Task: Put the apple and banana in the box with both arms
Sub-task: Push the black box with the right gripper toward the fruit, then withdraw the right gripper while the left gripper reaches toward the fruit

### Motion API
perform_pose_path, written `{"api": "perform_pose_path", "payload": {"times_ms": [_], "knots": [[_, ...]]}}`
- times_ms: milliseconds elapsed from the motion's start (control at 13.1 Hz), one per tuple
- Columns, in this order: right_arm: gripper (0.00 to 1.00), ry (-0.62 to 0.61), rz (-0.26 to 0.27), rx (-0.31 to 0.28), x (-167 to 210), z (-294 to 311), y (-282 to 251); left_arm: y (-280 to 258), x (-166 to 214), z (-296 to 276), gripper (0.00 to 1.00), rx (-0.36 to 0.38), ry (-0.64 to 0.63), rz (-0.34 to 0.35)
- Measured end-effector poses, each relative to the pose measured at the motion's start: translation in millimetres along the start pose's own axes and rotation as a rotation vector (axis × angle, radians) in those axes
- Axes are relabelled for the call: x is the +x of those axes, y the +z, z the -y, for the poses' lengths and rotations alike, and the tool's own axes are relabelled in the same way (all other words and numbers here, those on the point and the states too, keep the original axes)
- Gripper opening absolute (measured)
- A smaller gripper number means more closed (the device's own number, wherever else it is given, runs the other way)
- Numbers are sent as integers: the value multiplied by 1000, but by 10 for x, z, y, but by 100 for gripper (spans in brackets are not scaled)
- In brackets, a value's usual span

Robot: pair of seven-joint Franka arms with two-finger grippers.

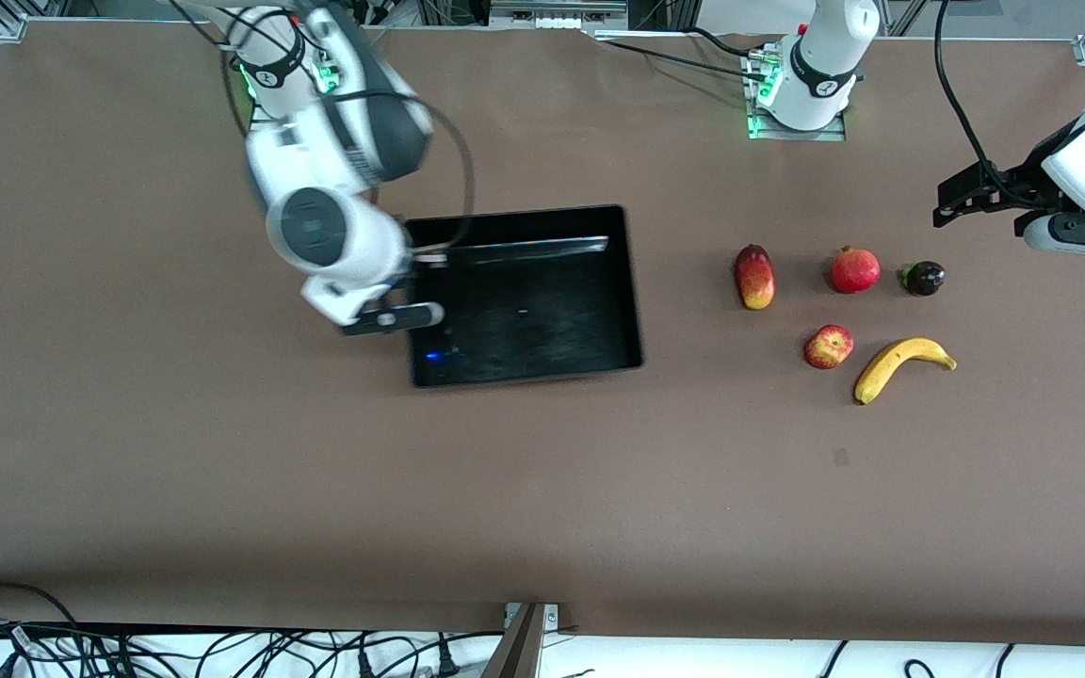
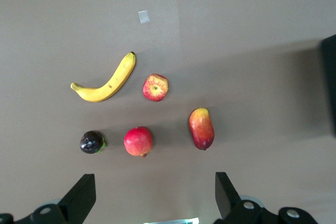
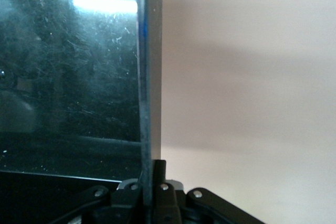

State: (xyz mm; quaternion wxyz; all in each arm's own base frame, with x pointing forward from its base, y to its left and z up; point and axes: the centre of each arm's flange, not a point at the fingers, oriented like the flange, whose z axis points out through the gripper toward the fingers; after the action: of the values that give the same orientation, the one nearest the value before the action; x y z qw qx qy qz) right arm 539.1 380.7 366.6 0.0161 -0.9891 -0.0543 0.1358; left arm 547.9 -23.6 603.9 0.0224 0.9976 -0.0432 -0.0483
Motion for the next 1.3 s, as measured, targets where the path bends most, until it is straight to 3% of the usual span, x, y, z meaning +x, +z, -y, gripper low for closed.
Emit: {"api": "perform_pose_path", "payload": {"times_ms": [307,460,766,1303], "knots": [[3,69,-95,10,9,936,791,-4,0,-1,100,0,0,-1],[3,85,-83,32,-30,1151,1092,-3,0,-1,100,0,0,-1],[3,102,-109,64,35,1286,1447,-4,0,-1,100,0,0,-1],[3,135,-116,74,28,1362,1540,-9,3,-41,100,-23,4,-3]]}}
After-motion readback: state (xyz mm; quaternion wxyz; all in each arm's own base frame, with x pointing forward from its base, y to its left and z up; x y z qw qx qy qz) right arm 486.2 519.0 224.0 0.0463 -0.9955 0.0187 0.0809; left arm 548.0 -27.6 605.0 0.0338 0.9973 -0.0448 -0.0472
